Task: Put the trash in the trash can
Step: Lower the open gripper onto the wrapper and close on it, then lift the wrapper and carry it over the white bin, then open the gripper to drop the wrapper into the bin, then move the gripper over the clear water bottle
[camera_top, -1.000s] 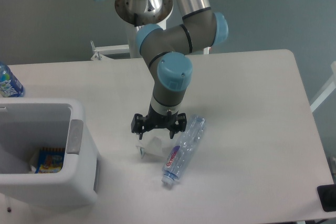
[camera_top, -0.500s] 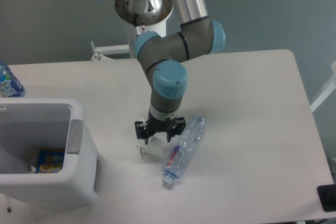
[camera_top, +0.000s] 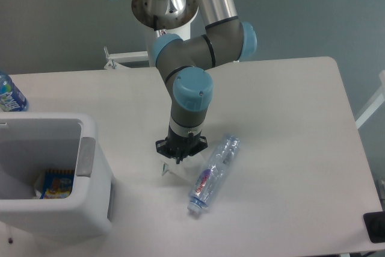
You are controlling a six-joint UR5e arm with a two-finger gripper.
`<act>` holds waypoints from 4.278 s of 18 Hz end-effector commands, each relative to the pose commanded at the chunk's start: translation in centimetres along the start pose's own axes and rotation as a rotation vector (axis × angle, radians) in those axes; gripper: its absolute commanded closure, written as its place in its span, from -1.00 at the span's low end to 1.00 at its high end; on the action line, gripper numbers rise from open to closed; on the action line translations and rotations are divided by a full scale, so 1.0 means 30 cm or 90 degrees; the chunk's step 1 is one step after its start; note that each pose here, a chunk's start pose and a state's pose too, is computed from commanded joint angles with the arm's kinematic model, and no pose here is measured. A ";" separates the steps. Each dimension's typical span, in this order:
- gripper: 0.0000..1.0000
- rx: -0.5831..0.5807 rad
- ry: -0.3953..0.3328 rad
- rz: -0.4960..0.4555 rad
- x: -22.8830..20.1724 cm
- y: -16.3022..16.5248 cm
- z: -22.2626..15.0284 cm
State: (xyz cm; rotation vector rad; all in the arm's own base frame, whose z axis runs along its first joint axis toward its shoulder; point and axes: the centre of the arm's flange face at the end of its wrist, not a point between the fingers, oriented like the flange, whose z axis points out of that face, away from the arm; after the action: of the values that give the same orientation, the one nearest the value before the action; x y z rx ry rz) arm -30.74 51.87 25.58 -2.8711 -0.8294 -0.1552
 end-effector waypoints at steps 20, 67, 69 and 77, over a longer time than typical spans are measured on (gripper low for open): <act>1.00 0.342 0.230 -0.057 -0.036 -0.103 -0.930; -1.00 0.357 0.044 -0.101 -0.074 -0.212 -0.930; -1.00 0.348 0.025 -0.104 -0.182 -0.201 -0.907; -1.00 0.226 -0.085 0.094 -0.392 -0.141 -0.653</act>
State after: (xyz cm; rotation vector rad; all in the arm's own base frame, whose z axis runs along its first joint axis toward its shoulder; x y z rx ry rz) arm -44.04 45.93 43.67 -2.6110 -0.5918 0.1852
